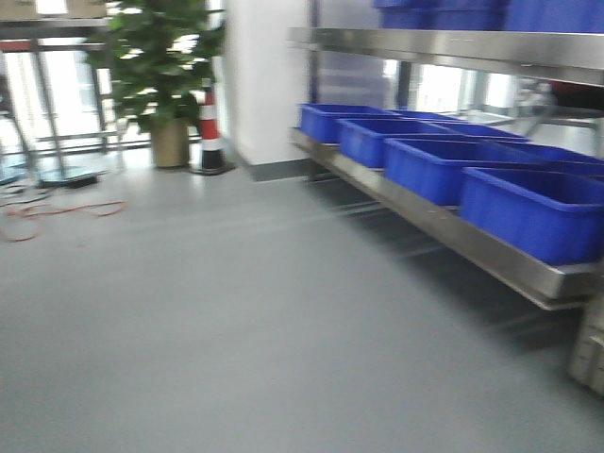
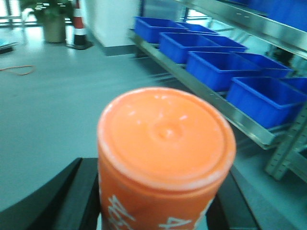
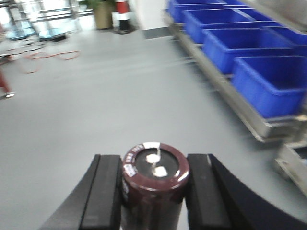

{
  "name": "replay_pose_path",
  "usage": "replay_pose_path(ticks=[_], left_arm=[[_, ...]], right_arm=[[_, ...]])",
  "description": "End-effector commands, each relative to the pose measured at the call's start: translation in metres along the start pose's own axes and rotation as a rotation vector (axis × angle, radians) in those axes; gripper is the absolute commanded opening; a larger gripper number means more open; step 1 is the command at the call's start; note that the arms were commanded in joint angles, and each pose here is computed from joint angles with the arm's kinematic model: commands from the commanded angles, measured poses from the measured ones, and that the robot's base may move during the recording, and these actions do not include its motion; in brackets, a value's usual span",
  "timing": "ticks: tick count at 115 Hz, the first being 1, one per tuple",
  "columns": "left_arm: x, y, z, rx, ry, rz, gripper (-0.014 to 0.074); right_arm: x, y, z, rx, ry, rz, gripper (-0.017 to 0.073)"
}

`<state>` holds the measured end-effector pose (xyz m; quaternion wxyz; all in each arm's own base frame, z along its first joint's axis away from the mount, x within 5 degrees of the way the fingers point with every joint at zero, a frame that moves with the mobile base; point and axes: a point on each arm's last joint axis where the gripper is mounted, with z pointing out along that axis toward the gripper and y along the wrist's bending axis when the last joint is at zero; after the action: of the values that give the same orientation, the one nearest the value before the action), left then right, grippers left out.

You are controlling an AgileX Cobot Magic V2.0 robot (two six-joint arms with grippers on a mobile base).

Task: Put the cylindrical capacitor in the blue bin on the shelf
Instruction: 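Drive the base toward the steel shelf of blue bins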

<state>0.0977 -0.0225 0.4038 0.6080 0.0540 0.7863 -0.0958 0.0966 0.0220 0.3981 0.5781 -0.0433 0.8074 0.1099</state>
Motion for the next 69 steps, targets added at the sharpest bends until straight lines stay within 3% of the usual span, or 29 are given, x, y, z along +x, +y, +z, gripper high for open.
replay_pose_path(ticks=[1, 69], left_arm=[[-0.0011, -0.001, -0.0008, 0.011, -0.017, -0.003, -0.0111], [-0.0011, -0.001, -0.0008, 0.011, -0.017, -0.003, -0.0111]], right_arm=[[-0.0022, -0.0003, -0.0014, 0.005, -0.036, -0.007, -0.0162], [-0.0022, -0.0003, -0.0014, 0.005, -0.036, -0.007, -0.0162]])
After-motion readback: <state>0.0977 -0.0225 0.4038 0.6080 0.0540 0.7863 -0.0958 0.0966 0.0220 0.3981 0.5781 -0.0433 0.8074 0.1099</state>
